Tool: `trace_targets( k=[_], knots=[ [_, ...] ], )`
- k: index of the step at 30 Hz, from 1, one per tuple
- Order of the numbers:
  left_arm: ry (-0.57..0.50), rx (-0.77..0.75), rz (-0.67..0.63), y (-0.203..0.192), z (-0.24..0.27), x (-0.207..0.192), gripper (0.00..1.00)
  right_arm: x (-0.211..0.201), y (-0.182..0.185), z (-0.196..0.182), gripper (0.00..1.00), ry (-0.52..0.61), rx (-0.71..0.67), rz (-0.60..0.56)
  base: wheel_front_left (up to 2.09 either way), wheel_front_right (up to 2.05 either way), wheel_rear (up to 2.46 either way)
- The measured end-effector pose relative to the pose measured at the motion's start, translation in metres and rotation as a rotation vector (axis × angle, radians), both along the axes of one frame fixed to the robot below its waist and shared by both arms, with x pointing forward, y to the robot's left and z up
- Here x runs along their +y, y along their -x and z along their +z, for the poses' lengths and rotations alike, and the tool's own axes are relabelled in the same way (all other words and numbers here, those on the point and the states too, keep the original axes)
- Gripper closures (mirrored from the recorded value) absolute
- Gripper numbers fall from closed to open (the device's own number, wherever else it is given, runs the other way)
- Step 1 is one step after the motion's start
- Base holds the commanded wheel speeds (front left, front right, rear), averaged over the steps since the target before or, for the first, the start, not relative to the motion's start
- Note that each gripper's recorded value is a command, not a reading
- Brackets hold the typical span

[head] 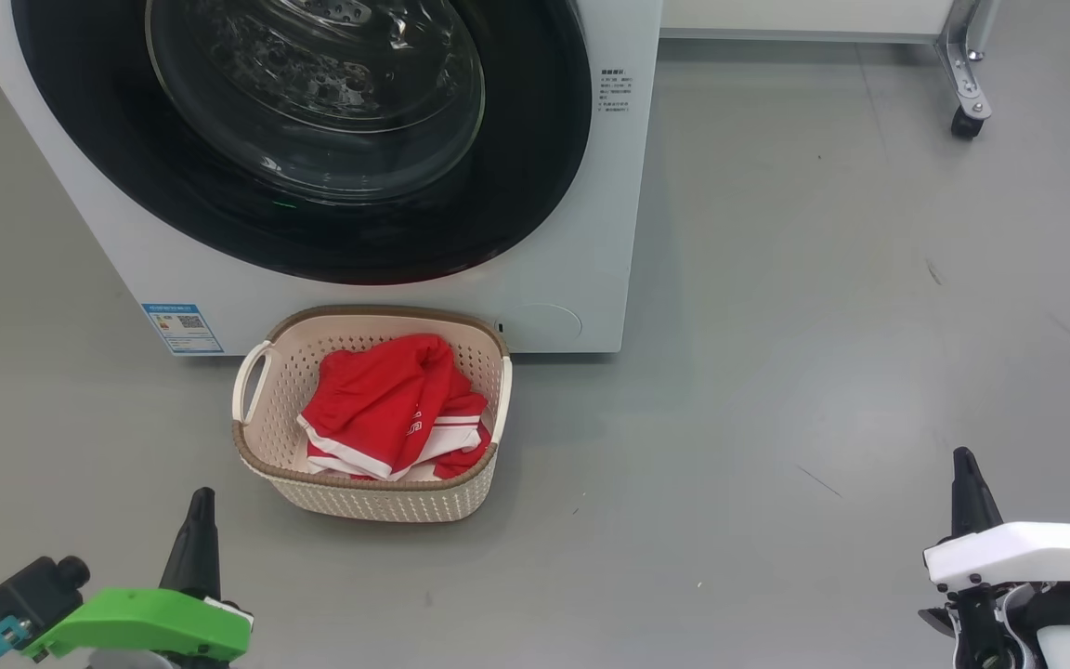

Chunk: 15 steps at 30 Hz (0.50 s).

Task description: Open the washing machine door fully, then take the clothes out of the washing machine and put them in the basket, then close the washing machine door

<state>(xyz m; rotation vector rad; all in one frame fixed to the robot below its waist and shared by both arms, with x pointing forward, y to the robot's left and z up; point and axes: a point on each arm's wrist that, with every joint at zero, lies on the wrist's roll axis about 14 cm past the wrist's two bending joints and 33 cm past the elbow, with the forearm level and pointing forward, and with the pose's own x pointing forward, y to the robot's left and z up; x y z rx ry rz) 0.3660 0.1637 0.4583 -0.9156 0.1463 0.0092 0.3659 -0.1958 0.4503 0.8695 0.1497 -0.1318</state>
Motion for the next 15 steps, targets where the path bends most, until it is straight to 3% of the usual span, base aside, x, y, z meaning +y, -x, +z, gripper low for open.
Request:
trace_targets(
  k=[15],
  knots=[
    [0.154,0.021,0.035,-0.0004,0.0001,0.0067,1.00,-0.0029,-0.0031,0.0052,1.00,-0.161,-0.015,-0.024,0.00,0.00,0.00]
  ],
)
